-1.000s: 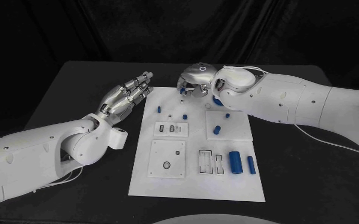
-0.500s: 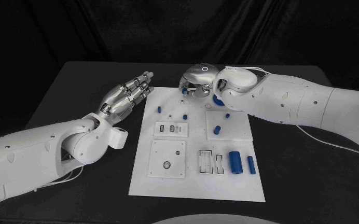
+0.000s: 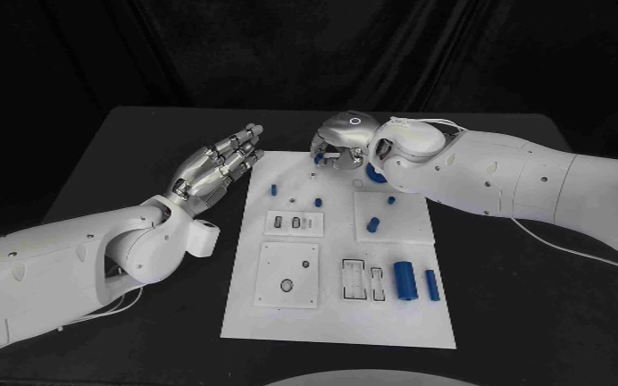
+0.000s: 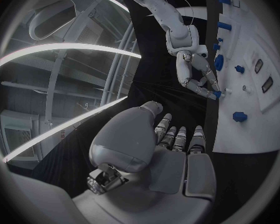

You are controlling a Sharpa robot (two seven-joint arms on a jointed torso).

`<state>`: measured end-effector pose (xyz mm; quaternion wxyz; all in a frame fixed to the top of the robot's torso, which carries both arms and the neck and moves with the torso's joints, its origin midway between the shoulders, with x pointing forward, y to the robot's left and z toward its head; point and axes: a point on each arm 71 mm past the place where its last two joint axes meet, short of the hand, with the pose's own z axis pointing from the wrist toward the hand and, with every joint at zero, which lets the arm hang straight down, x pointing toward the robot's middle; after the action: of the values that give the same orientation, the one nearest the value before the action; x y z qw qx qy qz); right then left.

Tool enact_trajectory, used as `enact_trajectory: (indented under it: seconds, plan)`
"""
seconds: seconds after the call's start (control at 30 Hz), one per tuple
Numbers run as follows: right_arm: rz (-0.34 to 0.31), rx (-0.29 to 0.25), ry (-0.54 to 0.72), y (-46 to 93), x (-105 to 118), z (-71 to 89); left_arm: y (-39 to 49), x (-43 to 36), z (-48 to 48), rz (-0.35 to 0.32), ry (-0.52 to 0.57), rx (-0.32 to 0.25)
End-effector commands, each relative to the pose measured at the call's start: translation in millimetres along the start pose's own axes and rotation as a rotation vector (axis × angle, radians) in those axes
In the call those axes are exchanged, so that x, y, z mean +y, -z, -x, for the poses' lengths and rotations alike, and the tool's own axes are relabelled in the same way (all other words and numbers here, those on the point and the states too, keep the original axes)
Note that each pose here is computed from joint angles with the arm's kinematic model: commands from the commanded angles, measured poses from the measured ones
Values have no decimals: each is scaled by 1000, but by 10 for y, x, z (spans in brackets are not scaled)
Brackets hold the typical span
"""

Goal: Assemble the parts on the task board

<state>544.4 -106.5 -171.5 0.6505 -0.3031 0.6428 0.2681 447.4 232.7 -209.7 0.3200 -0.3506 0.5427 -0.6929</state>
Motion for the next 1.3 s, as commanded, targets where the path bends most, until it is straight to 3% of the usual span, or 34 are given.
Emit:
enact_trajectory:
  seconds: [0.03, 0.33, 0.5, 0.6, 0.77, 0.97, 1.03, 1.17, 1.3]
  plan:
    - [-9, -6, -3, 13, -4, -17, -4, -145, -16, -192, 10, 15]
    - [-54, 81, -15, 11, -37, -108, -20, -133, -16, -187, 12, 19]
    - [-66, 98, -17, 19, -56, -143, -22, -130, -7, -183, 12, 18]
    - [-66, 93, -18, 22, -58, -146, -24, -127, 0, -182, 11, 18]
    - [-52, 18, -18, 69, -73, -99, -23, -126, 5, -180, 12, 19]
    - [-31, -131, -31, 281, -158, 99, 5, -138, 33, -180, 9, 13]
    - [-35, -156, -33, 386, -200, 190, 17, -143, 47, -179, 6, 9]
    - [-72, -146, -49, 604, -284, 316, 34, -147, 69, -177, 2, 2]
    - [-150, -76, -96, 817, -389, 335, 36, -147, 72, -175, 2, 2]
